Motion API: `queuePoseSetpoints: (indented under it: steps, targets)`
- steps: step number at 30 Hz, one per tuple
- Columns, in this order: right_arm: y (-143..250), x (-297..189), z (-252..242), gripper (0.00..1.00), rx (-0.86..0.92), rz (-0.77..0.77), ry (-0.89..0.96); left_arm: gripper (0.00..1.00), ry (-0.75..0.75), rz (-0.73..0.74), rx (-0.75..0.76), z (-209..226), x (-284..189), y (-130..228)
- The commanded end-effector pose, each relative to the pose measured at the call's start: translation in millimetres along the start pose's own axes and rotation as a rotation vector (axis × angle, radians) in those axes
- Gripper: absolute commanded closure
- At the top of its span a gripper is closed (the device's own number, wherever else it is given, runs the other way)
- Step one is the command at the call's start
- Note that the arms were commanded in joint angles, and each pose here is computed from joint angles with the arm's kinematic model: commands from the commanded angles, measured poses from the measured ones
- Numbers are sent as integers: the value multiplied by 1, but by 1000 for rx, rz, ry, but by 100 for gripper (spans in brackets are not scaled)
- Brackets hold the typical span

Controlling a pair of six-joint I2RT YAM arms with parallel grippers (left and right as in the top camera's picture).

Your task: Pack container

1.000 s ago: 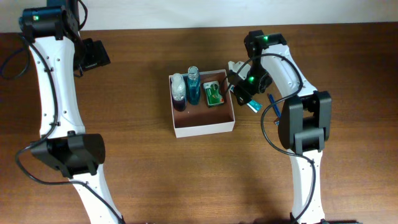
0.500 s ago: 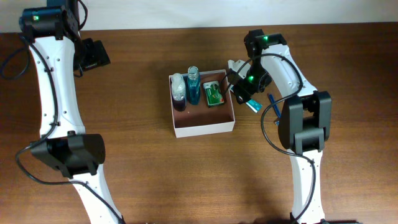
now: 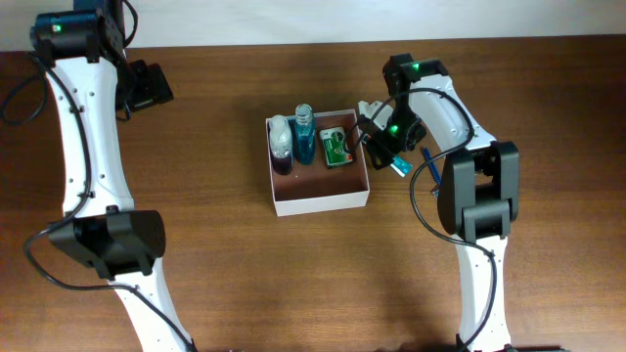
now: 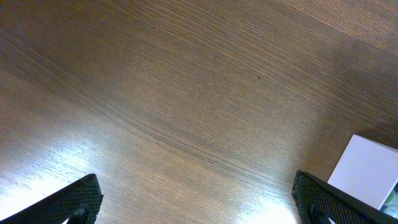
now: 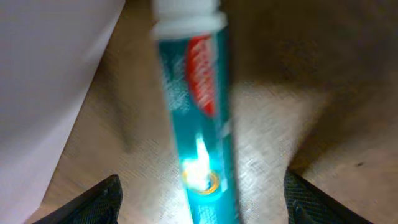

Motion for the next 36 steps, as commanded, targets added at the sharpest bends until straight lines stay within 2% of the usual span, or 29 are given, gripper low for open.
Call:
queuePoseSetpoints:
  steps: [1, 10, 20, 36]
  targets:
    - [-1, 6, -3, 22, 49, 6, 22, 1, 1, -3, 5, 2, -3, 0]
    - [-1, 6, -7, 26, 66, 4, 49, 1, 1, -3, 5, 2, -3, 0]
    - [1, 6, -9, 26, 76, -2, 43, 1, 1, -3, 5, 2, -3, 0]
    - [28, 1, -37, 26, 216, -24, 58, 1, 1, -4, 5, 2, -3, 0]
Point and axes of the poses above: each gripper's point midway between its finger pads, its own x axis out along the fingers, its own z axis along the line the jaws close on, y = z × x, the point moved 9 cm from there along -x, back along the fingers, and after that the axes turned 15 degrees about -x, right-handed, at the moved point
